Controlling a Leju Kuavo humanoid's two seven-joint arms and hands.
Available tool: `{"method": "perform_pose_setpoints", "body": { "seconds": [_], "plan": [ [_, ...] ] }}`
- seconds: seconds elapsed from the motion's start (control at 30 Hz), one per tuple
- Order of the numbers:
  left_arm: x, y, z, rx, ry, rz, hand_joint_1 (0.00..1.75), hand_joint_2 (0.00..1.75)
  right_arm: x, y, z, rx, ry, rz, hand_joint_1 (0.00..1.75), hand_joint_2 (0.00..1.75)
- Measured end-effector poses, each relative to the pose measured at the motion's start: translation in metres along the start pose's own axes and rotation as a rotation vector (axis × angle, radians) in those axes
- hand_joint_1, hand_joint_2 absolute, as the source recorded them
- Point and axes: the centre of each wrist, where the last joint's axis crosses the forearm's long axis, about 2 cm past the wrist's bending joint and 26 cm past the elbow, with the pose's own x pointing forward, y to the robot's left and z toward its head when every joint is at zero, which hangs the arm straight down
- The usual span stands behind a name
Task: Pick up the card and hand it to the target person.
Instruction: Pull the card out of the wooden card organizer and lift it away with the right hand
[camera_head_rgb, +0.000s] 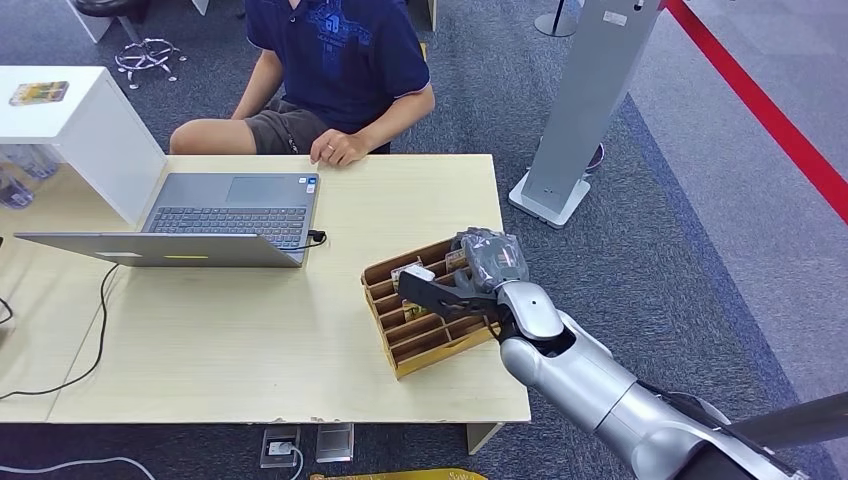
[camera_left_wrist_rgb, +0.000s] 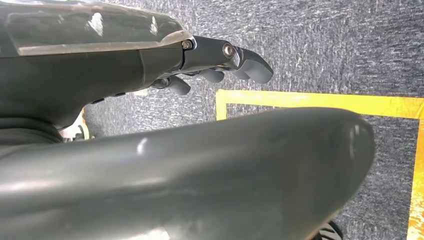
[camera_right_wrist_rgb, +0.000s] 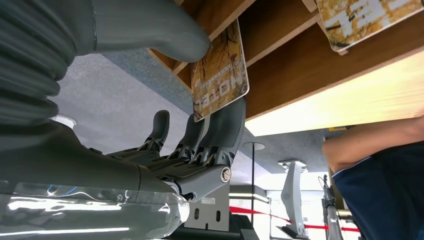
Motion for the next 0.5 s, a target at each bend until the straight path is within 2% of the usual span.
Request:
{"method": "perform_pose_setpoints", "body": {
  "seconds": [0.27, 0.5],
  "plan": [
    [0.0000, 0.0000, 0.0000, 0.000, 0.000, -0.001, 0.00, 0.00, -0.0033, 0.0013, 0.0011, 0.001, 0.007, 0.007, 0.95, 1.75],
    [0.0000, 0.0000, 0.0000, -0.001, 0.000, -0.001, 0.00, 0.00, -0.0041, 0.0001, 0.0011, -0.001, 0.007, 0.006, 1.26, 1.75]
  ]
}}
